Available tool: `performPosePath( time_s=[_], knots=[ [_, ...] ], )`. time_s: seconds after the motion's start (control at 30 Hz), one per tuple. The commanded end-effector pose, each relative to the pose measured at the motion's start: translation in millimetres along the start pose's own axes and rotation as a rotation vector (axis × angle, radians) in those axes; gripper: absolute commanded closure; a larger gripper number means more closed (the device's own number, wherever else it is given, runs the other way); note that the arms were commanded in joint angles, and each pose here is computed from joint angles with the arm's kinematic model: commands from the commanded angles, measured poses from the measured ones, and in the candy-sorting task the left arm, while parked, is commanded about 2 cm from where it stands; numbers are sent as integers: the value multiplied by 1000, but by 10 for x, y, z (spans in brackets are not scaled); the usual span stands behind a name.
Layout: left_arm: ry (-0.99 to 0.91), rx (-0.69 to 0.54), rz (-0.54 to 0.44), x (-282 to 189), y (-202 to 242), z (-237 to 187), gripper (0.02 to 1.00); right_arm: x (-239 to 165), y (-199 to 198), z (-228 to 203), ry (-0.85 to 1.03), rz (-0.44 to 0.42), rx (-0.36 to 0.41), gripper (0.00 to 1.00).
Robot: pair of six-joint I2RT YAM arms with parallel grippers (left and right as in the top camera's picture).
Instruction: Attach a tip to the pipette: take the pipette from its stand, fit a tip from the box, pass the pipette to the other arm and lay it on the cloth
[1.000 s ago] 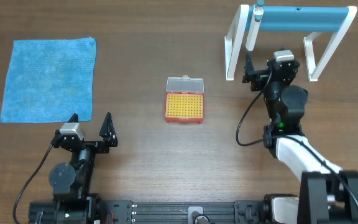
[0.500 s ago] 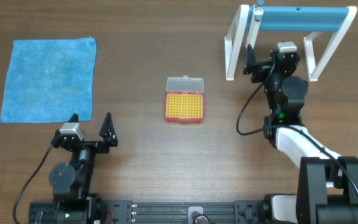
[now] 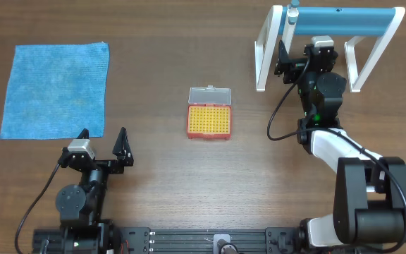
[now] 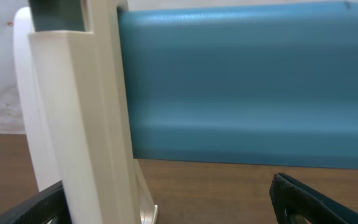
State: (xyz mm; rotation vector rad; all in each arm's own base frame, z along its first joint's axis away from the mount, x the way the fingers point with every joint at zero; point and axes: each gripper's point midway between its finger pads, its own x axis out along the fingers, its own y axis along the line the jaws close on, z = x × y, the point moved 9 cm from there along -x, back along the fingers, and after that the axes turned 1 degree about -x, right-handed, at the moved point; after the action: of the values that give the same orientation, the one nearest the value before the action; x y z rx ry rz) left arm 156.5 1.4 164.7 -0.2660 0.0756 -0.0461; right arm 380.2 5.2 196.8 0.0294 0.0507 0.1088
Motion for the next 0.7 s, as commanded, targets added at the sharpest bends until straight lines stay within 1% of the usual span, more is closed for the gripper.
performPosePath(
  time_s=[0.03, 0.7],
  knots=[
    [-1, -6, 5, -4, 3, -6, 20, 109, -35, -12, 0, -10, 15, 47],
    [-1, -6, 5, -4, 4, -6, 20, 261, -50, -71, 13, -8, 17, 53]
  ],
)
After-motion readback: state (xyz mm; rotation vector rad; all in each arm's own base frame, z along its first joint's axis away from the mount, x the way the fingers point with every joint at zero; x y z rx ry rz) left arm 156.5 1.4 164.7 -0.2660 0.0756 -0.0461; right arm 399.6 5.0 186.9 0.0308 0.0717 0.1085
